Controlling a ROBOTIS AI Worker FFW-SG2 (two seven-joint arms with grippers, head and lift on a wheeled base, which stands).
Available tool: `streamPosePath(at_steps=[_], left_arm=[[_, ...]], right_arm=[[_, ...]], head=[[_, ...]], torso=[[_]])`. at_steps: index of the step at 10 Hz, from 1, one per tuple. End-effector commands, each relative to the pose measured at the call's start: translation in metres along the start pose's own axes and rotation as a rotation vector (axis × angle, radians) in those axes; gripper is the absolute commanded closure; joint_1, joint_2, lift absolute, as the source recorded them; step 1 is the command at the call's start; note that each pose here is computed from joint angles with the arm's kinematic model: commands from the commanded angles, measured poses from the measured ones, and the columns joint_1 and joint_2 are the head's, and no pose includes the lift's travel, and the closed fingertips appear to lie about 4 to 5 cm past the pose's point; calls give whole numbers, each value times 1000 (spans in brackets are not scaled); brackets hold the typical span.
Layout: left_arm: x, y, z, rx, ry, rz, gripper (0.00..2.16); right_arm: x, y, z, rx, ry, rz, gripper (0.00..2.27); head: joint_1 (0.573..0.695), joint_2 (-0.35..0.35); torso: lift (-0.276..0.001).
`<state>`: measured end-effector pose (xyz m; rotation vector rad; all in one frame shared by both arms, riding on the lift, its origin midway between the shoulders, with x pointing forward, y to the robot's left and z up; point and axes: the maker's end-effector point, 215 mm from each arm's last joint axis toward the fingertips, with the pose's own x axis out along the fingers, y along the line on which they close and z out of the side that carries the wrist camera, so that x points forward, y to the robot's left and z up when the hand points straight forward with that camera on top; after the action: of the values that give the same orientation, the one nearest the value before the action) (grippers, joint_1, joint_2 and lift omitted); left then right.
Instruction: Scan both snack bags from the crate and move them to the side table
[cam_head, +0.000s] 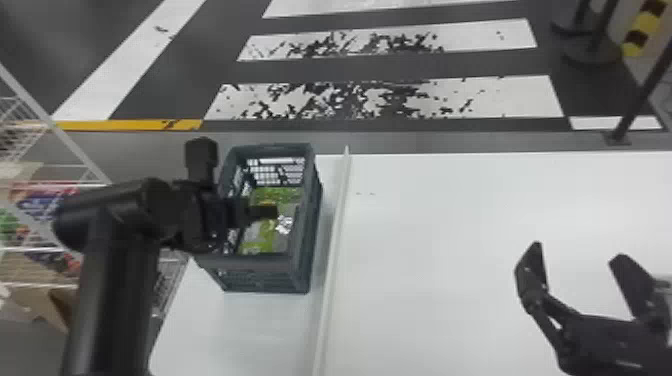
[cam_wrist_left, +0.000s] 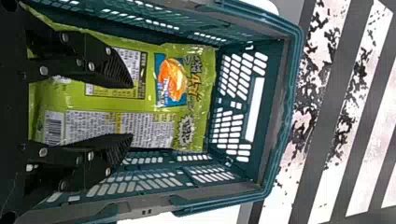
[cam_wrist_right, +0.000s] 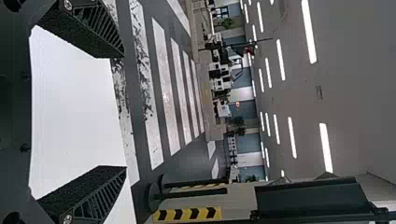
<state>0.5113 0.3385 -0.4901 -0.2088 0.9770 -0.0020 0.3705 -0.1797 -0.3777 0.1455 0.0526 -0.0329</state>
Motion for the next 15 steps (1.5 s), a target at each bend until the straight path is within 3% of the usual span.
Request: streamPosePath(at_steps=[1, 4, 6, 10, 15], left_arm=[[3, 6, 9, -8, -3, 14, 33], [14, 3, 27, -18, -16, 7, 83], [22, 0, 28, 0, 17, 21, 83], [39, -2, 5, 35, 88, 57, 83], [56, 7, -11, 34, 127, 75, 83]], right_arm=[[1, 0, 1, 0, -2, 0, 66], [4, -3, 1, 4, -4, -4, 66], [6, -3, -2, 6, 3, -5, 66], [9, -5, -3, 22, 6, -8, 63], [10, -1, -11, 14, 20, 1, 66]], head=[[695, 199], [695, 203], [695, 196], [695, 185], [695, 188]], torso=[[-29], [-29], [-29], [-29], [-29]])
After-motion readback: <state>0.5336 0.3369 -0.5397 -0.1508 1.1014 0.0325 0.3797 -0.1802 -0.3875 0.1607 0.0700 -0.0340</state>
